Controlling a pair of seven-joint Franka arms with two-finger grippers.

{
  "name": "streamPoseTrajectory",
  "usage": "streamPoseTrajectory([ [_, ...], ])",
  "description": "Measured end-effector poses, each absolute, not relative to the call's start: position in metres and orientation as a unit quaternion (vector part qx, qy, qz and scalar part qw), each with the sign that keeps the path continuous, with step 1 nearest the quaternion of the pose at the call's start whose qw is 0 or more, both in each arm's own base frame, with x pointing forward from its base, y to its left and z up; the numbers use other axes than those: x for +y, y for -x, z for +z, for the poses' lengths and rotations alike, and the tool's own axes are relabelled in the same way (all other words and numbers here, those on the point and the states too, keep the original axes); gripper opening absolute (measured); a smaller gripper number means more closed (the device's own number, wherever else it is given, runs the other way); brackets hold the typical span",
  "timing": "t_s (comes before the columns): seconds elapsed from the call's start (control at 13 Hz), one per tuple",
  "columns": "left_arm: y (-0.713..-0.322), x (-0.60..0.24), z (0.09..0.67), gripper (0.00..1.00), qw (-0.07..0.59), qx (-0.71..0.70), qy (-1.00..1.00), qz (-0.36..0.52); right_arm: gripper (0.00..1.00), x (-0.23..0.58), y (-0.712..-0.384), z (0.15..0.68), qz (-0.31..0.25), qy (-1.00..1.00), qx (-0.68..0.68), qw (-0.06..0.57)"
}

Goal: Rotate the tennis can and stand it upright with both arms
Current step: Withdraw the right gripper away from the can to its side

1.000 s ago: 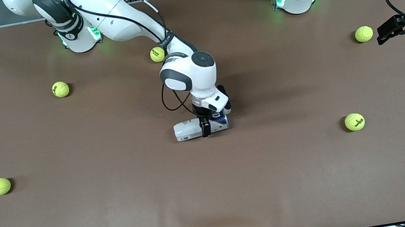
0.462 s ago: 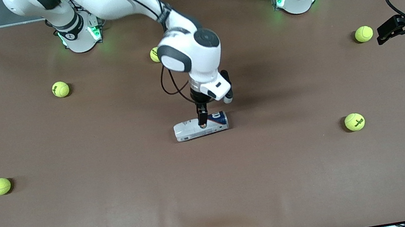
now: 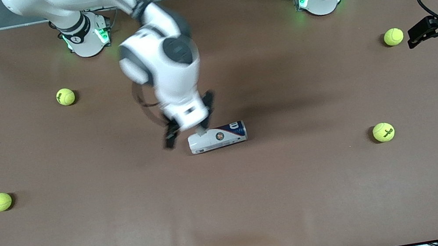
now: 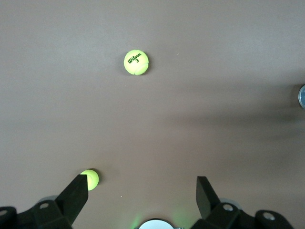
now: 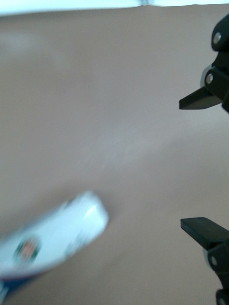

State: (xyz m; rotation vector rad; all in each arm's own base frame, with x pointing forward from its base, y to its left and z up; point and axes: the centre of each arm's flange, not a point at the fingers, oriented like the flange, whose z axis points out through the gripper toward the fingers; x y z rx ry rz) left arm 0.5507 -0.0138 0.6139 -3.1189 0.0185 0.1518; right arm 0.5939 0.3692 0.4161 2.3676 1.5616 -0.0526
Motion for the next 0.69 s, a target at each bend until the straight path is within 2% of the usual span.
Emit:
streamPoseTrajectory([
  [0.23,-0.551,-0.014,0.614,1.0,0.009,0.006,0.999,0.048,1.0,0.261,-0.635,0.438,-0.038,-0.881,0.447,0.153],
  [0.38,-0.551,-0.014,0.614,1.0,0.009,0.006,0.999,0.048,1.0,0.226,-0.634,0.458,-0.053,-0.912,0.376,0.158],
  [0.69,-0.546,-0.015,0.624,1.0,0.01,0.006,0.999,0.042,1.0,0.15,-0.628,0.522,-0.038,-0.962,0.223,0.152],
])
